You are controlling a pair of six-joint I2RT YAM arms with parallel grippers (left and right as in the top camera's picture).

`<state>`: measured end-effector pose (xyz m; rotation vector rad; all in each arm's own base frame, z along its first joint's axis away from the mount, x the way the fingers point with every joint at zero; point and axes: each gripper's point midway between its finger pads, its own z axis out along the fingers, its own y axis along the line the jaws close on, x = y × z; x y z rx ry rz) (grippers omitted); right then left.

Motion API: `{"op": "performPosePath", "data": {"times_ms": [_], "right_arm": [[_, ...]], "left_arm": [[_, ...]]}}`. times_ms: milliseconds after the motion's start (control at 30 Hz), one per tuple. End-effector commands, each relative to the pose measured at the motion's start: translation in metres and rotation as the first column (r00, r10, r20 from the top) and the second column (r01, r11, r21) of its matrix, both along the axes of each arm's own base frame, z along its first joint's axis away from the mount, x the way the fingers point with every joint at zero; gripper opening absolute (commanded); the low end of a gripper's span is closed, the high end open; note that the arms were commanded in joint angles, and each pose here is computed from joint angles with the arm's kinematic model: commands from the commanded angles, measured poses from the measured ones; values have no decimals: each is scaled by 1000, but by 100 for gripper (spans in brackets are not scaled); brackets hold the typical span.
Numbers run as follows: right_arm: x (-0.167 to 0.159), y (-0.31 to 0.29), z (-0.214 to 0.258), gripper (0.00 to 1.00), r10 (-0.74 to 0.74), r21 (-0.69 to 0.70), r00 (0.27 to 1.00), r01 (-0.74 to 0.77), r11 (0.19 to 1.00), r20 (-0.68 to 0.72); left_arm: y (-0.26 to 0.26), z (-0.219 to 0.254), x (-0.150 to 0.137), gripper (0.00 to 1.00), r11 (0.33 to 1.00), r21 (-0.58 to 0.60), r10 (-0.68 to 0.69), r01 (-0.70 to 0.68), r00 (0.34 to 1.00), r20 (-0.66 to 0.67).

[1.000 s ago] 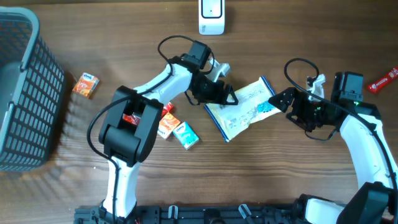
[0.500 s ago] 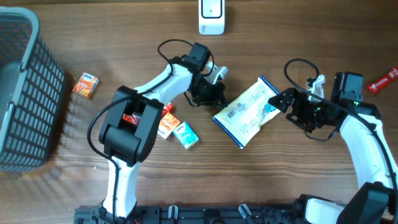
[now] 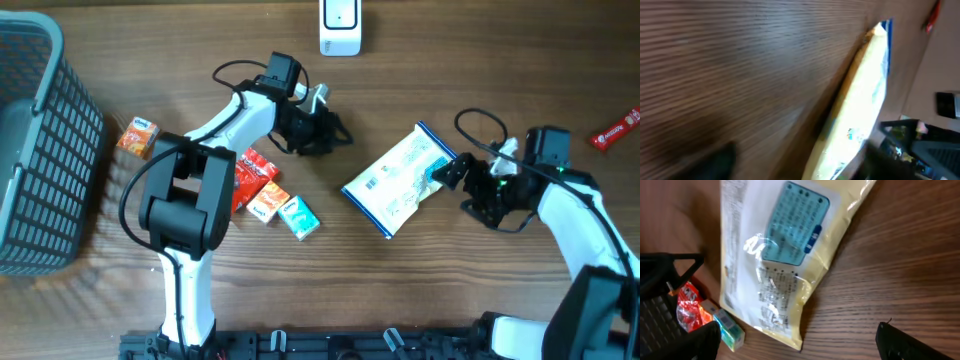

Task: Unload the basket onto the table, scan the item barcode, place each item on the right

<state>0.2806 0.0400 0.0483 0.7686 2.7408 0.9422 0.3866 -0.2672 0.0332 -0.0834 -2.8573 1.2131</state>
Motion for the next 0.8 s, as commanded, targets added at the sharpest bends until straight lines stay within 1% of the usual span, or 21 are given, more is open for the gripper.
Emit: {"op": "performPosePath", "data": {"times_ms": [0,100,167,233,300,367,433,533,567,667,733,767], "right_arm": [[-10,15,-16,100,-18,113,998,24,993,-54],[-15,17,-26,100,-23,123,997,32,992,-72],[-17,20,-27,100,-18,143,998,27,989,-62],[-17,23,-26,100,-13,165,999,21,986,-50],[-17,24,-25,100,-12,173,999,20,985,-48],[-16,24,-25,100,-12,173,999,20,985,-46],[-15,24,-25,100,-19,173,999,26,985,-44],[-9,23,-23,100,-30,180,999,34,983,-28],[-8,23,-23,100,-35,180,999,39,983,-24],[-5,22,-22,100,-45,181,999,47,982,-18],[-3,22,-22,100,-45,179,999,46,983,-8],[-2,21,-21,100,-45,178,999,45,983,-4]], "left_arm": [[-35,23,-9,90,994,-84,-70,75,996,59],[-63,30,-16,96,982,-120,-128,144,983,128],[-75,27,-19,100,981,-105,-147,165,976,160],[-85,21,-22,100,980,-91,-161,179,971,179],[-89,14,-24,97,979,-90,-168,185,971,170],[-88,5,-27,93,979,-84,-172,185,974,148],[-89,-6,-33,88,975,-103,-185,196,977,108],[-95,-14,-47,89,958,-174,-223,226,974,39],[-96,-15,-53,91,952,-194,-238,237,971,18],[-99,-21,-66,91,946,-209,-261,248,965,-36],[-102,-25,-76,88,943,-208,-279,260,958,-64],[-104,-27,-81,84,940,-205,-292,273,954,-70]]}}
